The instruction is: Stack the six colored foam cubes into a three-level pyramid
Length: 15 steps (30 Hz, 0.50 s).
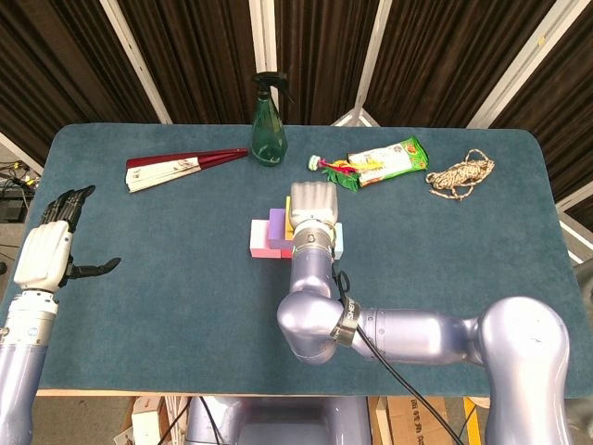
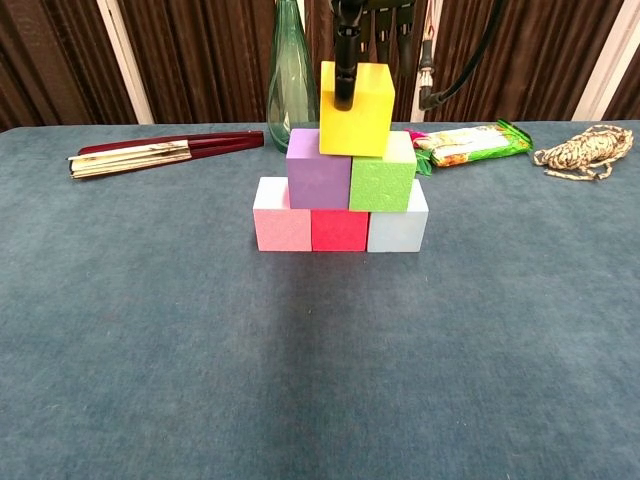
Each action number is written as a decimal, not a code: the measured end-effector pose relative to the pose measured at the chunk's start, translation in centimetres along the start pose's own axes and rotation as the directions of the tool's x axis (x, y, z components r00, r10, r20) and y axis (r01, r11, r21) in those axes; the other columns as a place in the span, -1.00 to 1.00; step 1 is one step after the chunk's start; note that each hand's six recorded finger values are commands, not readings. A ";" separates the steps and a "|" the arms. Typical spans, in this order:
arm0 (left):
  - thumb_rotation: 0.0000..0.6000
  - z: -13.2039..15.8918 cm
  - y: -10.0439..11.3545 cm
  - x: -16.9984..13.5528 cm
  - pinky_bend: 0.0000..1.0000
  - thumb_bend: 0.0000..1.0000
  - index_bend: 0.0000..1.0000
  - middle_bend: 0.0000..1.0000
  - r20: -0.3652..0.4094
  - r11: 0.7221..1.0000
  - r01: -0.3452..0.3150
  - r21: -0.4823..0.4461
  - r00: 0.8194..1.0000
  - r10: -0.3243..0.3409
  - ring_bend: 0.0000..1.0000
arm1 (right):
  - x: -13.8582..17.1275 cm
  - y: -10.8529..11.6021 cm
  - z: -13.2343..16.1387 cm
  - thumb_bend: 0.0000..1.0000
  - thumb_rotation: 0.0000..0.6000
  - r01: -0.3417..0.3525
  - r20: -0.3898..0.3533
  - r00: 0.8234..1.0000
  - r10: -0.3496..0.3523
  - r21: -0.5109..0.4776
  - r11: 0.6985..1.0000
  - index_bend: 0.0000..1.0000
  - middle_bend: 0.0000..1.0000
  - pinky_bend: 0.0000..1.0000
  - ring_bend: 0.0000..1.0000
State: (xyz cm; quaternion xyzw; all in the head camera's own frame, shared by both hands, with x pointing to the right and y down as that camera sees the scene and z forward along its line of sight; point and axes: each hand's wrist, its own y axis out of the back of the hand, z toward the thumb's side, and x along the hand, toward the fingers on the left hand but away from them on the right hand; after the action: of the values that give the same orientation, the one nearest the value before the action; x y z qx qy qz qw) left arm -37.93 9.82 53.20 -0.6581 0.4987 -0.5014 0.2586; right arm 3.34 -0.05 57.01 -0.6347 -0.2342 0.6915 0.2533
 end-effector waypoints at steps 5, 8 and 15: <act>1.00 0.0 0.0 0.0 -0.94 -0.80 -1.00 -0.87 -0.001 1.000 0.002 -0.001 1.000 -0.002 -1.00 | -0.1 0.1 -0.4 -0.40 1.00 0.000 0.012 1.000 0.000 0.000 1.000 -0.32 0.21 -0.42 -0.05; 1.00 0.0 0.0 0.0 -0.94 -0.80 -1.00 -0.87 0.000 1.000 0.002 -0.001 1.000 -0.002 -1.00 | -0.3 -0.1 -0.6 -0.41 1.00 -0.003 0.018 1.000 0.003 0.002 1.000 -0.32 0.21 -0.42 -0.05; 1.00 0.0 -0.1 0.0 -0.94 -0.80 -1.00 -0.87 0.001 1.000 0.004 0.002 1.000 -0.004 -1.00 | -0.4 -0.7 -0.8 -0.41 1.00 -0.015 0.018 1.000 0.015 0.012 1.000 -0.32 0.22 -0.46 -0.08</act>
State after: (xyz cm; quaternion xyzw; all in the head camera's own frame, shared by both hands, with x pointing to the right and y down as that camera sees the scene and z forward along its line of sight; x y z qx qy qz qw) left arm -37.88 9.88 53.26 -0.6590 0.4969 -0.5021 0.2582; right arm 4.20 0.24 57.70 -0.6288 -0.2275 0.7003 0.2501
